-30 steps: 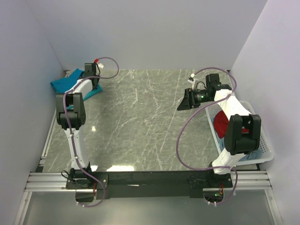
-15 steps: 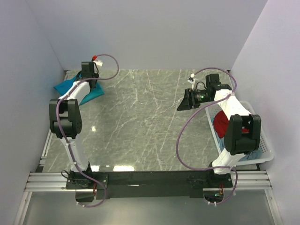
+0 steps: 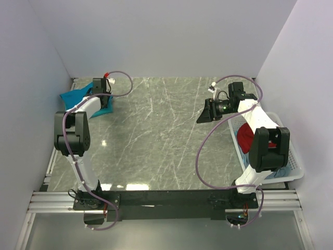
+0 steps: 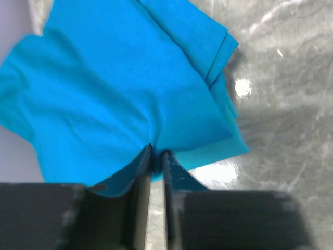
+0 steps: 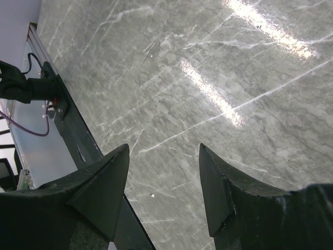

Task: Fold and stack the t-shirts
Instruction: Neatly place the folded tshirt to the corner

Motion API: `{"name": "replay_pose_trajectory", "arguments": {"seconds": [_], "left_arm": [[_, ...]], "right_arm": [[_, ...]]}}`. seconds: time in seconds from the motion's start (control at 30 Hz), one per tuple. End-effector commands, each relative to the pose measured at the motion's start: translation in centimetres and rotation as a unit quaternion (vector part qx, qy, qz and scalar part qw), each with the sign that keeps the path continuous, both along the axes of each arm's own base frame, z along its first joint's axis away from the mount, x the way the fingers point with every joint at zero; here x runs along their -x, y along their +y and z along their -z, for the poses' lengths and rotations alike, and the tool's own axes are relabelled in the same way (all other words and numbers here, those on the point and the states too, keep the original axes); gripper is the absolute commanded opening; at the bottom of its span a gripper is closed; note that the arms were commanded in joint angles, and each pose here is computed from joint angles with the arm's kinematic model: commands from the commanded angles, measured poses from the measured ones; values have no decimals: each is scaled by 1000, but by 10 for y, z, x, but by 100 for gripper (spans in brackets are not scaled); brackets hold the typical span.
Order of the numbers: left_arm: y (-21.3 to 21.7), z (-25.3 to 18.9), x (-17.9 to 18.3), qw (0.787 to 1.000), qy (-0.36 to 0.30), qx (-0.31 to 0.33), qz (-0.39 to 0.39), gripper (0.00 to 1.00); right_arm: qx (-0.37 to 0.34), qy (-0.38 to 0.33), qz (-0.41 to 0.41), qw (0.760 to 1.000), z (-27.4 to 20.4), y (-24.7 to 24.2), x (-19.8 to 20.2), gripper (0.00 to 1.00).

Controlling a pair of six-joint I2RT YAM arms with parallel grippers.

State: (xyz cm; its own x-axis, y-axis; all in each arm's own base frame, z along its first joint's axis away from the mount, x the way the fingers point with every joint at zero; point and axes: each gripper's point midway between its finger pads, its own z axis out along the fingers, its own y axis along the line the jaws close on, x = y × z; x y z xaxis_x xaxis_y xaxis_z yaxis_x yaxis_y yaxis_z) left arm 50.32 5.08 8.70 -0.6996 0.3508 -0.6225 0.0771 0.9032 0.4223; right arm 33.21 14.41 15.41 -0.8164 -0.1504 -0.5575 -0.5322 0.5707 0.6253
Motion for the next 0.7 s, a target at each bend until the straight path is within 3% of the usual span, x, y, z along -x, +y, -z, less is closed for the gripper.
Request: {"name": "replay_pose_trajectory", "arguments": {"seconds": [0.0,0.03,0.1,0.23,0.27,0.4,0.5,0.57,0.67], "left_arm": [[-5,-3,21,999,15,34,-26,21],[-8,-1,27,998,18,46,-30,32],[-14,7,38,994,14,95,-48,41],[-11,-42,39,967,-70,230,-88,70],[-1,-53,40,958,-87,255,-99,73],[14,-102,45,916,-156,344,-133,75],[29,-121,57,898,-185,368,-156,75],[40,-111,69,893,-185,366,-183,74],[49,-93,88,868,-197,392,-232,72]], "right_arm": [[-9,-29,-13,999,-19,5,-6,63],[-9,-29,-13,999,-19,5,-6,63],[-9,-29,-13,999,-20,4,-5,63],[-11,-31,-14,999,-21,5,-5,63],[-10,-32,-14,999,-21,5,-5,63],[-10,-32,-15,999,-21,4,-5,63],[-9,-33,-15,999,-21,4,-5,63],[-8,-32,-16,999,-20,5,-5,63],[-9,-31,-15,999,-19,4,-5,63]]}}
